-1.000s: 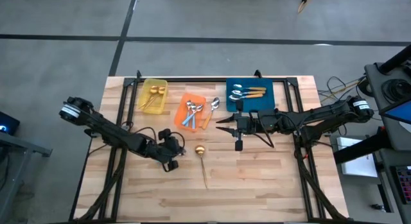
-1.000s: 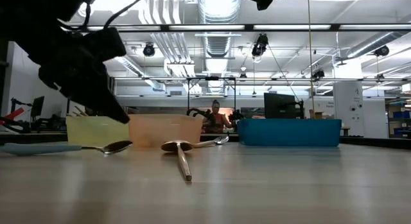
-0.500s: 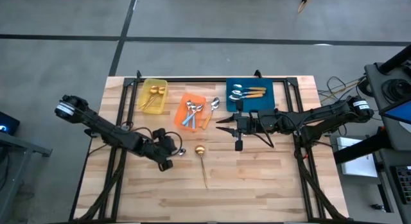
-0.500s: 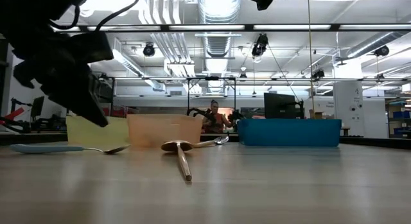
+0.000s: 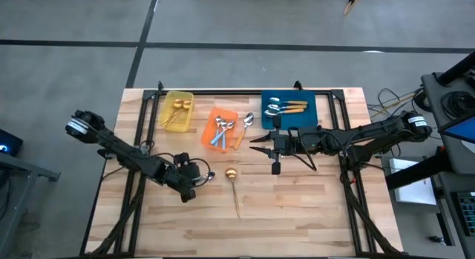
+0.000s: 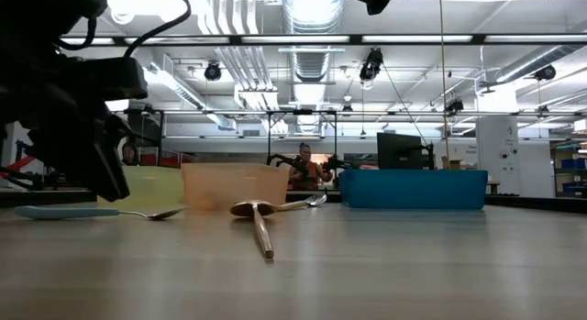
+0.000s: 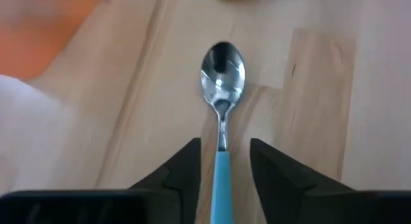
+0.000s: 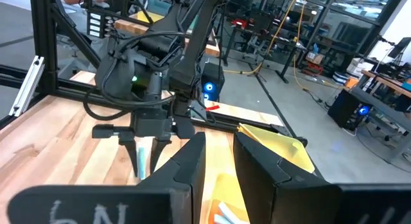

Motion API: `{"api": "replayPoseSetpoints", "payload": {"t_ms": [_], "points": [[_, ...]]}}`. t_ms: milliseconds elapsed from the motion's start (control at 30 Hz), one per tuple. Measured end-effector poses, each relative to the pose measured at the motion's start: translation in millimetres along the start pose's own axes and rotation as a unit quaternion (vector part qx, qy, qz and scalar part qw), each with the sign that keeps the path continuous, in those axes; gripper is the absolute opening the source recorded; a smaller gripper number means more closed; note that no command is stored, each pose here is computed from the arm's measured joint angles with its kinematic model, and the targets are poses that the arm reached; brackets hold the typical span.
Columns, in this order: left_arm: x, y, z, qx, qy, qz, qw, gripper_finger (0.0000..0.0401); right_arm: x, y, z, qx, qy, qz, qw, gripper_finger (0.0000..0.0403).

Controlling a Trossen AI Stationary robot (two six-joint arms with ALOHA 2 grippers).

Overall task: Sort silverware by color (type)
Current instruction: Put the blue spoon into the orange bin

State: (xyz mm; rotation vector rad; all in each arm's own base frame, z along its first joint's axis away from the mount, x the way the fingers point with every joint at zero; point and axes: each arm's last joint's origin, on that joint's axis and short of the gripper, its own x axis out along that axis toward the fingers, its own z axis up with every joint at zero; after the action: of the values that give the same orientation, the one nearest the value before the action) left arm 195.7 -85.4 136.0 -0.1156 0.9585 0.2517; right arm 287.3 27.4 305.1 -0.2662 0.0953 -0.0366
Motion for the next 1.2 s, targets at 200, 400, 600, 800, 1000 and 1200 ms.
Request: {"api": "replayPoseSetpoints", "payload": {"t_ms": [200, 400, 600, 800, 1000, 1200], "points": [[3.4, 0.2, -4.9, 0.006, 0.022, 0.009, 1.000, 0.0142, 0.0, 0.0, -0.1, 0.000, 0.000, 0.000, 1.000, 0.0072], [11.9, -2.1, -9.8, 0.000, 0.042, 0.015, 0.999, 0.0138, 0.0, 0.0, -0.1, 0.000, 0.001, 0.000, 1.000, 0.0073], [19.0, -5.7, -15.1, 0.008, 0.053, 0.027, 0.998, 0.0112, 0.0, 0.0, -0.3, 0.000, 0.002, 0.000, 1.000, 0.0073], [19.5, -7.0, -15.8, -0.004, 0.055, 0.024, 0.998, 0.0042, -0.1, 0.1, -0.5, 0.000, 0.003, 0.001, 1.000, 0.0072], [17.6, -8.8, -11.9, -0.025, 0.055, 0.026, 0.998, 0.0013, -0.1, 0.1, -0.6, 0.000, 0.003, 0.001, 1.000, 0.0073], [7.7, -12.8, 1.6, -0.025, 0.046, 0.028, 0.998, 0.0007, -0.1, 0.1, -0.7, 0.000, 0.004, 0.001, 1.000, 0.0072]]}}
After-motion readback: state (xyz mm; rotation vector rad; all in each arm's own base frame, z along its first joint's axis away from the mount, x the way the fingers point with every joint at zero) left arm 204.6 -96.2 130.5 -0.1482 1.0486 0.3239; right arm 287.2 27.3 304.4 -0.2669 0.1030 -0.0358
